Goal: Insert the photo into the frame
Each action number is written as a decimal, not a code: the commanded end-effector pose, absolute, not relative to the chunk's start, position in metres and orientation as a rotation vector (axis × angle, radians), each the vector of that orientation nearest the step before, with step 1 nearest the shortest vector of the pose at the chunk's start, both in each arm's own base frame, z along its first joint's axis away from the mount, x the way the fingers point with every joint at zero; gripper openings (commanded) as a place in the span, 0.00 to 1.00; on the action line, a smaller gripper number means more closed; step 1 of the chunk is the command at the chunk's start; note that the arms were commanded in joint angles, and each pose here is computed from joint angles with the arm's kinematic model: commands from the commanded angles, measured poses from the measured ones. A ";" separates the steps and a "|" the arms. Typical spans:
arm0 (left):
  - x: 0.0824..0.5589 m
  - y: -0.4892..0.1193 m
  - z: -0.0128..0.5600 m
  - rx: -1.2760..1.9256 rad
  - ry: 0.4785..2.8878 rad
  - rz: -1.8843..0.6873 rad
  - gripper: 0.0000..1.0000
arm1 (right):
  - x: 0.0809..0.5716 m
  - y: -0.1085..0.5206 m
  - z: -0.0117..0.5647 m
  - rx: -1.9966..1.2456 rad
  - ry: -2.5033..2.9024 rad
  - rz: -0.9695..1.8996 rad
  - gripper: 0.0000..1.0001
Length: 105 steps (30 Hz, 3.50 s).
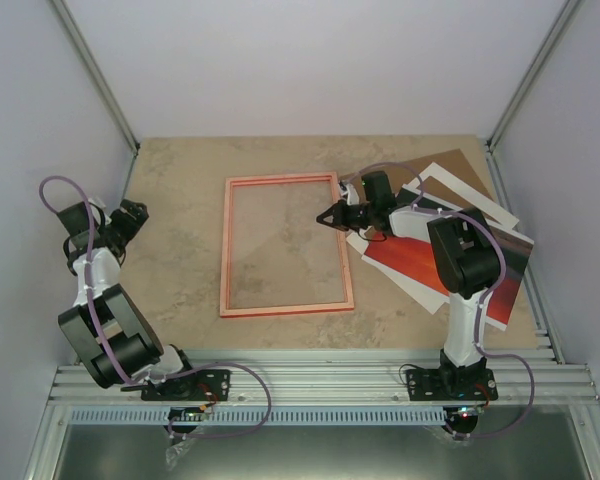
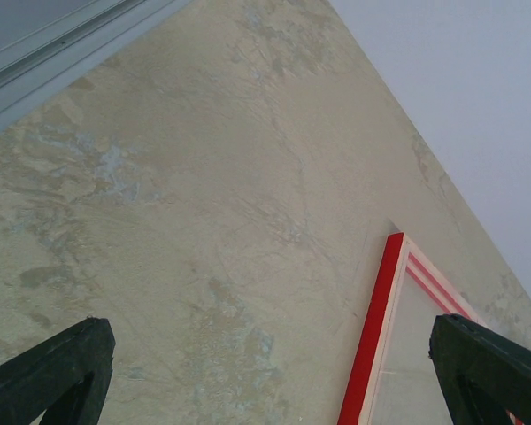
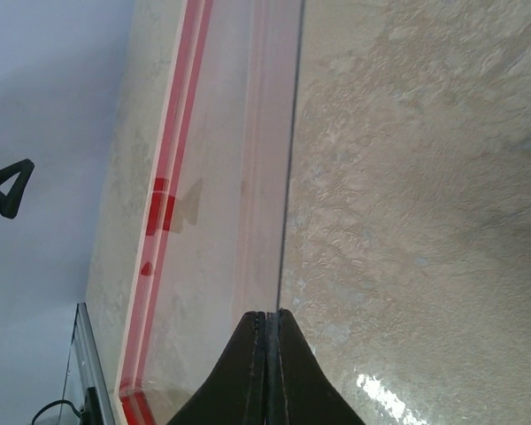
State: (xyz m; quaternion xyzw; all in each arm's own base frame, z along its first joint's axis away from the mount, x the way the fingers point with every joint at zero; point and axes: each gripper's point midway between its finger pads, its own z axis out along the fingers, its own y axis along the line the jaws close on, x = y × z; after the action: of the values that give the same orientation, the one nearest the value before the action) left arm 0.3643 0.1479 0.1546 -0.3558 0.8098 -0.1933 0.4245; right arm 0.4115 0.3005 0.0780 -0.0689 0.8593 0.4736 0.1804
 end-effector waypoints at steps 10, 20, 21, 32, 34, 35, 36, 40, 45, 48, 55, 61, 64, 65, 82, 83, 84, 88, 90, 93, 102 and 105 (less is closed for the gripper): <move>0.368 0.148 0.152 -0.875 2.029 -0.488 0.99 | 0.414 0.295 0.069 -0.189 2.453 1.285 0.01; 0.368 0.149 0.150 -0.879 2.033 -0.486 0.99 | 0.418 0.290 0.066 -0.180 2.459 1.260 0.01; 0.368 0.149 0.150 -0.880 2.033 -0.487 0.99 | 0.417 0.290 0.066 -0.179 2.461 1.257 0.01; 0.368 0.150 0.149 -0.883 2.035 -0.486 0.99 | 0.415 0.287 0.061 -0.169 2.480 1.241 0.01; 0.369 0.150 0.149 -0.884 2.036 -0.483 0.99 | 0.414 0.286 0.059 -0.166 2.485 1.232 0.01; 0.369 0.150 0.150 -0.881 2.036 -0.484 0.99 | 0.414 0.286 0.059 -0.167 2.483 1.231 0.00; 0.369 0.150 0.150 -0.880 2.035 -0.483 0.99 | 0.414 0.286 0.059 -0.165 2.485 1.229 0.00; 0.368 0.150 0.147 -0.883 2.039 -0.483 0.99 | 0.412 0.287 0.057 -0.158 2.487 1.251 0.01; 0.368 0.149 0.145 -0.884 2.040 -0.492 0.99 | 0.410 0.295 0.065 -0.172 2.446 1.302 0.01; 0.368 0.148 0.144 -0.883 2.042 -0.494 0.99 | 0.410 0.300 0.073 -0.181 2.408 1.344 0.01; 0.367 0.137 0.139 -0.865 2.062 -0.504 0.99 | 0.410 0.307 0.085 -0.178 2.330 1.433 0.01; 0.369 0.130 0.137 -0.843 2.075 -0.508 0.99 | 0.408 0.313 0.084 -0.191 2.334 1.463 0.01; 0.370 0.129 0.137 -0.839 2.078 -0.506 0.99 | 0.410 0.310 0.077 -0.179 2.371 1.417 0.05; 0.370 0.129 0.137 -0.840 2.079 -0.508 0.99 | 0.410 0.310 0.075 -0.174 2.381 1.401 0.07; 0.372 0.128 0.138 -0.831 2.079 -0.506 0.99 | 0.420 0.308 0.085 -0.209 2.429 1.240 0.60; 0.372 0.128 0.139 -0.831 2.078 -0.506 0.99 | 0.420 0.307 0.086 -0.211 2.430 1.224 0.61; 0.372 0.128 0.139 -0.830 2.078 -0.506 0.99 | 0.421 0.306 0.086 -0.211 2.434 1.211 0.61; 0.372 0.128 0.139 -0.829 2.075 -0.508 0.99 | 0.422 0.305 0.087 -0.224 2.432 1.192 0.61; 0.372 0.128 0.139 -0.829 2.074 -0.505 0.99 | 0.419 0.302 0.082 -0.216 2.461 1.179 0.61; 0.372 0.127 0.140 -0.824 2.075 -0.506 0.99 | 0.418 0.302 0.082 -0.225 2.459 1.176 0.61; 0.372 0.127 0.137 -0.827 2.083 -0.505 0.99 | 0.420 0.305 0.074 -0.249 2.459 1.186 0.54; 0.372 0.125 0.133 -0.820 2.096 -0.511 0.98 | 0.419 0.310 0.076 -0.279 2.426 1.227 0.49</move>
State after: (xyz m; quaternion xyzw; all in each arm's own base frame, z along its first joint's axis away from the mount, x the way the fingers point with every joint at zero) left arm 0.3694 0.1279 0.1354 -0.3397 0.8252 -0.2050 0.4021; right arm 0.4132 0.3012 0.0638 -0.0772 0.8841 0.4223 0.1848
